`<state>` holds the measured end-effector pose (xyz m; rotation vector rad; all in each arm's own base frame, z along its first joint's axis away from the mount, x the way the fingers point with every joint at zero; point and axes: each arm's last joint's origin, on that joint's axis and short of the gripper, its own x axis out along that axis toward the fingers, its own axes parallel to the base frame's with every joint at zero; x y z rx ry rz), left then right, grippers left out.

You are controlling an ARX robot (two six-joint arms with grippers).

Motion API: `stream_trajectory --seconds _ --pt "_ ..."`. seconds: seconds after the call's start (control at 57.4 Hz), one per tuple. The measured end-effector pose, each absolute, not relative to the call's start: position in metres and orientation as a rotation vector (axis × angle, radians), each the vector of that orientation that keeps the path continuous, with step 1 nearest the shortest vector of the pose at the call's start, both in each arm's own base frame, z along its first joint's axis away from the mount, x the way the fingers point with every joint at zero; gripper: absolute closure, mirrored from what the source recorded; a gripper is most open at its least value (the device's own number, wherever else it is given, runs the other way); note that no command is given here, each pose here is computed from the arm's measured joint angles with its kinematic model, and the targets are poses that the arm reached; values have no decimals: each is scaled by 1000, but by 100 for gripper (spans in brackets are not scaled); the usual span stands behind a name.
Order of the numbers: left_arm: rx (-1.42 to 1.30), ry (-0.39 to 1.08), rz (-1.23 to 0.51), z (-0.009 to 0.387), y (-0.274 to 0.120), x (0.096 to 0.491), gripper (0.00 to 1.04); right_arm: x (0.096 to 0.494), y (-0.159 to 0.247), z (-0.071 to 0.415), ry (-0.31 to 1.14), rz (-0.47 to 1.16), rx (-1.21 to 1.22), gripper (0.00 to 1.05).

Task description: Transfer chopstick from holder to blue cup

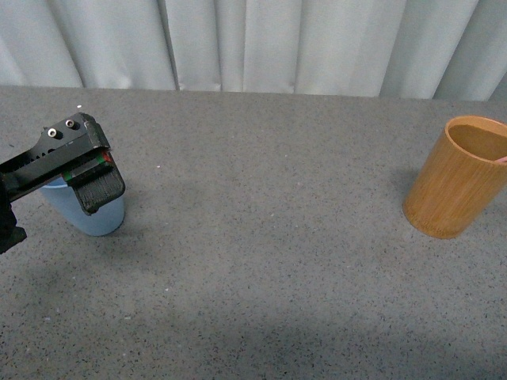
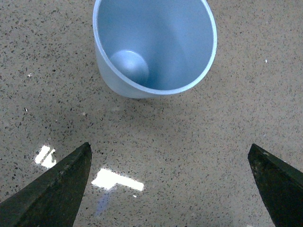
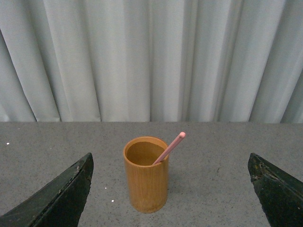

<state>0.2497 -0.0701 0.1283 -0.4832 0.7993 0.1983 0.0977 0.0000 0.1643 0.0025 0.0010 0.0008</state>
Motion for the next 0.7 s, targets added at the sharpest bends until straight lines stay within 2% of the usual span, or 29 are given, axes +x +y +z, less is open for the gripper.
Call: stream_trajectory --seconds 0.697 --pt "-533 766 316 125 -58 281 7 98 0 164 1 1 2 10"
